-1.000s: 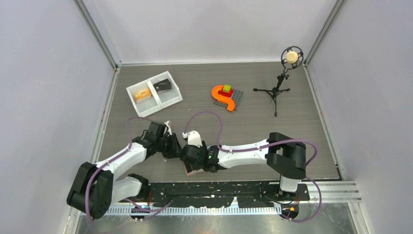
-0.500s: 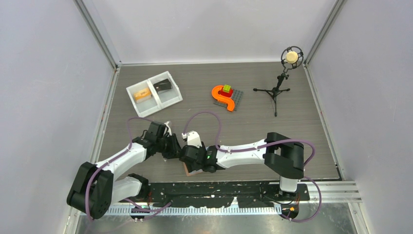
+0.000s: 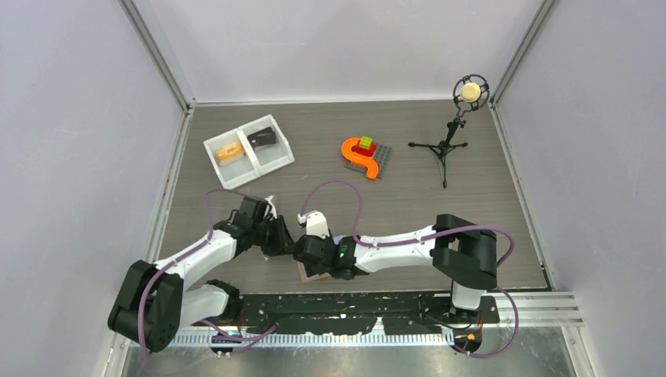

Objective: Take the credit cards out of the card holder
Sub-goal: Remove the credit card from the card holder.

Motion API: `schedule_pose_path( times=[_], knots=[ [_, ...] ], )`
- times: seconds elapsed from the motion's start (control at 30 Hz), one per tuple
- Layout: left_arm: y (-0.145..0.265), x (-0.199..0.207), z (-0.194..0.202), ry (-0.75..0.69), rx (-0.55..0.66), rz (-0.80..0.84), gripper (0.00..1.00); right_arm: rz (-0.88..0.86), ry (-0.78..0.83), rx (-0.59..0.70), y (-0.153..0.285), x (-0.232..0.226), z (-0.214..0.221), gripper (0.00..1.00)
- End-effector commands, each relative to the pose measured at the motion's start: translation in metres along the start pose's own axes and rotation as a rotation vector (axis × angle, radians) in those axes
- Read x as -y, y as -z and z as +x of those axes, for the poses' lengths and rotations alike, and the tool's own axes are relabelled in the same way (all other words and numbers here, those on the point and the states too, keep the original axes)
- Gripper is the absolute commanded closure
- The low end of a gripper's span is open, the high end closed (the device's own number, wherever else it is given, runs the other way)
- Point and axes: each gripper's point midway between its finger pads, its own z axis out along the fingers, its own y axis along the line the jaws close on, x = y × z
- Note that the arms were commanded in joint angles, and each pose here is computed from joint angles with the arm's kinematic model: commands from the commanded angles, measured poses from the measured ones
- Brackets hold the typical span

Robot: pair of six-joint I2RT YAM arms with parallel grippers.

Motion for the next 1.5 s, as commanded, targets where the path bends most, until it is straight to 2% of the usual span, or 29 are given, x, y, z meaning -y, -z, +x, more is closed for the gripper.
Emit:
schedule_pose_path(
  times=[0.0,0.73,0.97,1.17,1.47],
  knots=[
    [-0.001,-0.001,-0.005,-0.017,0.022,-0.001,0.76,0.006,-0.036,0.070,0.014,0.001,-0.018,0.45],
    [-0.002,-0.001,-0.005,-0.018,0.023,0.000,0.76,0.105,-0.043,0.117,0.034,0.029,-0.028,0.44],
    [0.000,0.001,-0.006,-0.023,0.021,0.006,0.76,0.136,-0.060,0.165,0.058,0.053,-0.034,0.44],
    [0.004,0.006,-0.008,-0.034,0.030,0.023,0.75,0.193,-0.098,0.143,0.054,0.090,-0.023,0.46],
    [0.011,0.027,-0.008,-0.068,0.053,0.083,0.75,0.018,-0.075,0.194,0.069,0.076,-0.042,0.51]
  ],
)
